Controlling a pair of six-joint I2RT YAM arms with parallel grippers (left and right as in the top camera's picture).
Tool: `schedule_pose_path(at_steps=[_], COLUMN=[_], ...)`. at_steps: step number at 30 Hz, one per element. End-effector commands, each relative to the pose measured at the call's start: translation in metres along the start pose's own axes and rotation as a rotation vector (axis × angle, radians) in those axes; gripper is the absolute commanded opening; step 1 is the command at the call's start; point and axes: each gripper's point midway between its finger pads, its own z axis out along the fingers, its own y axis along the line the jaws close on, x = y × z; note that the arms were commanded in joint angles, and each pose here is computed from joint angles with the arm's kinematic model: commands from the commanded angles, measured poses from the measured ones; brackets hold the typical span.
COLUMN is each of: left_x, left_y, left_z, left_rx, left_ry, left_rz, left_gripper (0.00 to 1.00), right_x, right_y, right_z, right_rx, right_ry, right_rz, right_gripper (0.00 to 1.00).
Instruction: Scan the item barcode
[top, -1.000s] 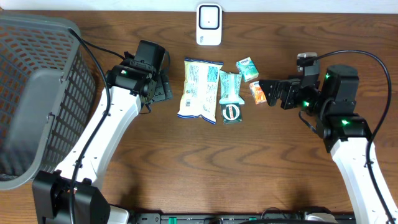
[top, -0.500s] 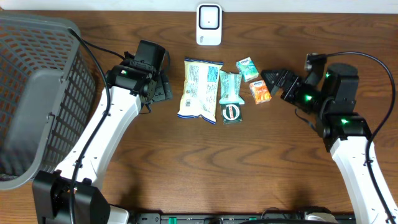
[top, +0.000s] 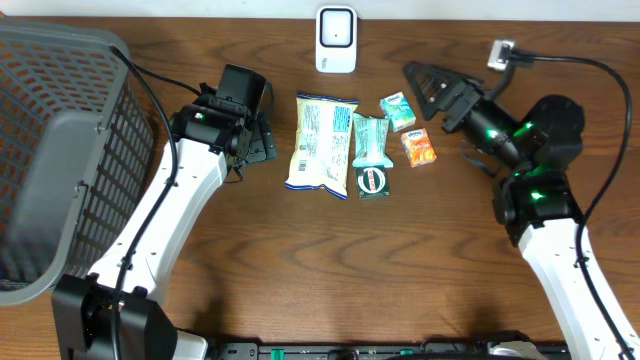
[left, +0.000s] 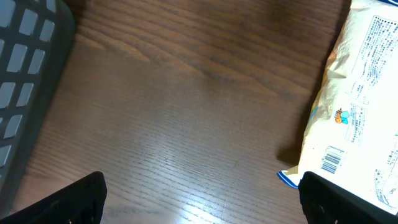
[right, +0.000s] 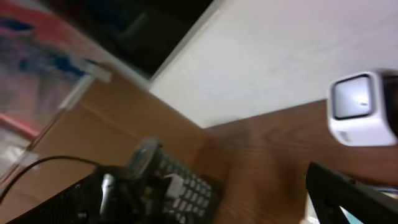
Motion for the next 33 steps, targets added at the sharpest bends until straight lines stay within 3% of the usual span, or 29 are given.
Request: schedule_pose_path(at_steps=[1, 7, 13, 23, 28, 33], left_x=[-0.003, -0.003, -0.003, -0.003, -0.003, -0.003], left_y=[0.003, 0.003, 0.003, 0.003, 0.003, 0.003], left_z=[-0.004, -0.004, -0.004, -0.004, -0.004, -0.004], left_rx=[-0.011, -0.011, -0.011, -0.011, -0.011, -0.011], left_ry=[-0.015, -0.015, -0.015, -0.015, -0.015, -0.015], left_rz=[0.002, 0.002, 0.002, 0.002, 0.002, 0.002], left_gripper=[0.98, 0.98, 0.98, 0.98, 0.98, 0.98], right_x=[-0.008, -0.036, -0.074, -0.075, -0.044, -0.018], right_y=[0.021, 0.038, 0.004, -0.086, -0.141, -0.195], right_z=[0.009, 0.012, -0.001, -0.005, -0.008, -0.019], right_rx=[-0.027, 0.043, 0.417, 0.914, 1.052, 1.156], right_ry=[-0.033, -0.114, -0.153, 0.112, 0.349, 0.467], right_rz=[-0.019, -0.184, -0.327, -0.381, -0.328, -0.232], right_gripper=[0.99, 0.99, 0.99, 0.99, 0.99, 0.99])
